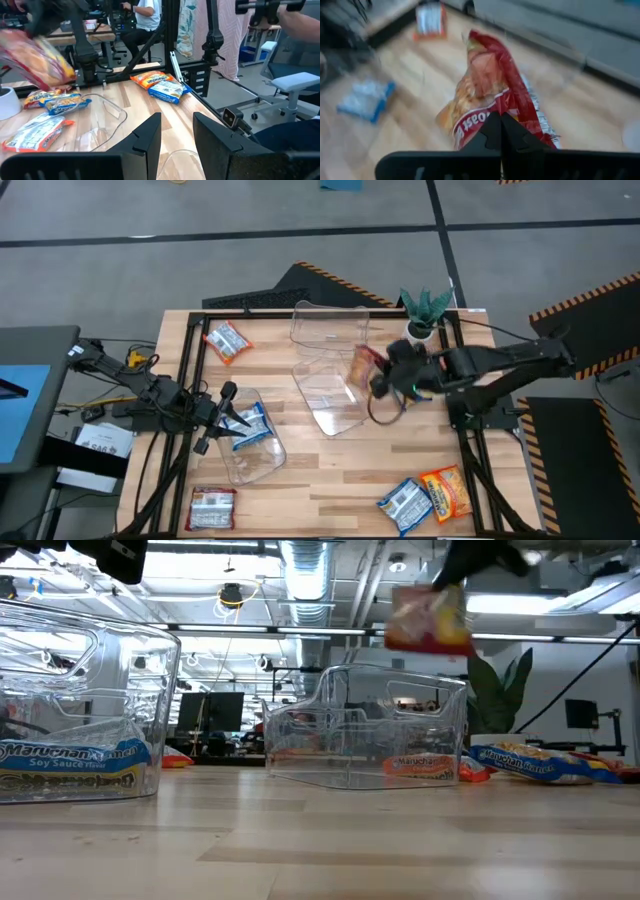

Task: Sort Maruchan noodles
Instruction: Put the bottom right red noodle pack into the top transparent bin, then put the top red noodle pack into the top transparent bin, then put the red noodle pack into the top transparent bin

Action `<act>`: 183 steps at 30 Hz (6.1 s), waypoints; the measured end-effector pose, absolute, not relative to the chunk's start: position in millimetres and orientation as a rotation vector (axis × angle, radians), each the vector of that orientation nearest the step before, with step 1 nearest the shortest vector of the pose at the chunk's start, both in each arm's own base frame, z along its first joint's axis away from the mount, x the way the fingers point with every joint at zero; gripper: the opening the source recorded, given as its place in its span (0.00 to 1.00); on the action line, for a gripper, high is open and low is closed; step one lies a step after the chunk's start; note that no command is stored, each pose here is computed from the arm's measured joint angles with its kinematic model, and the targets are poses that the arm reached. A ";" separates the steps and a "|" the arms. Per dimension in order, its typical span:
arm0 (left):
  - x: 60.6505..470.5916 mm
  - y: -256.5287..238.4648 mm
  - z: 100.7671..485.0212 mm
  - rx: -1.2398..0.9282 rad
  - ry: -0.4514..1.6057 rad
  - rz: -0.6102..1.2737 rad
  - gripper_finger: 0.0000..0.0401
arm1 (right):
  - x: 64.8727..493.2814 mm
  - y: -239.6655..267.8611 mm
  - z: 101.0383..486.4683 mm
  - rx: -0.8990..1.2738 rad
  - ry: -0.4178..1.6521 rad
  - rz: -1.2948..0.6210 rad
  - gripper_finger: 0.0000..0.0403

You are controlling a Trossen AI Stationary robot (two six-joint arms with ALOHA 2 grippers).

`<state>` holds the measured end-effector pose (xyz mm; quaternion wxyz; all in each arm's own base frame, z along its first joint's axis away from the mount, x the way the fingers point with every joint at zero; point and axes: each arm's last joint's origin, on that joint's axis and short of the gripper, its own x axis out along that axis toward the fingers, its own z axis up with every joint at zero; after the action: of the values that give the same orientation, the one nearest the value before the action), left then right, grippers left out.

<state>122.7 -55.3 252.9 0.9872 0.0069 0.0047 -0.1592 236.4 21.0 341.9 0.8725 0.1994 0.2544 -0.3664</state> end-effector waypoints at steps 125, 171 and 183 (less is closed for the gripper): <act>123.2 -48.0 240.3 0.114 0.131 -0.082 0.26 | 183.5 -49.3 200.1 0.332 1.480 -1.217 0.03; 123.4 -48.1 241.6 0.113 0.118 -0.082 0.26 | 369.9 -138.7 263.7 0.213 0.638 -0.844 0.23; 122.9 -47.9 238.7 0.107 0.147 -0.081 0.26 | 308.2 -75.1 315.4 0.251 0.855 -0.713 0.24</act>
<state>122.9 -47.9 238.7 0.9950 0.0534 0.0736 -0.0403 308.2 -75.1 315.4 0.8416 0.1186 0.4048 -0.3374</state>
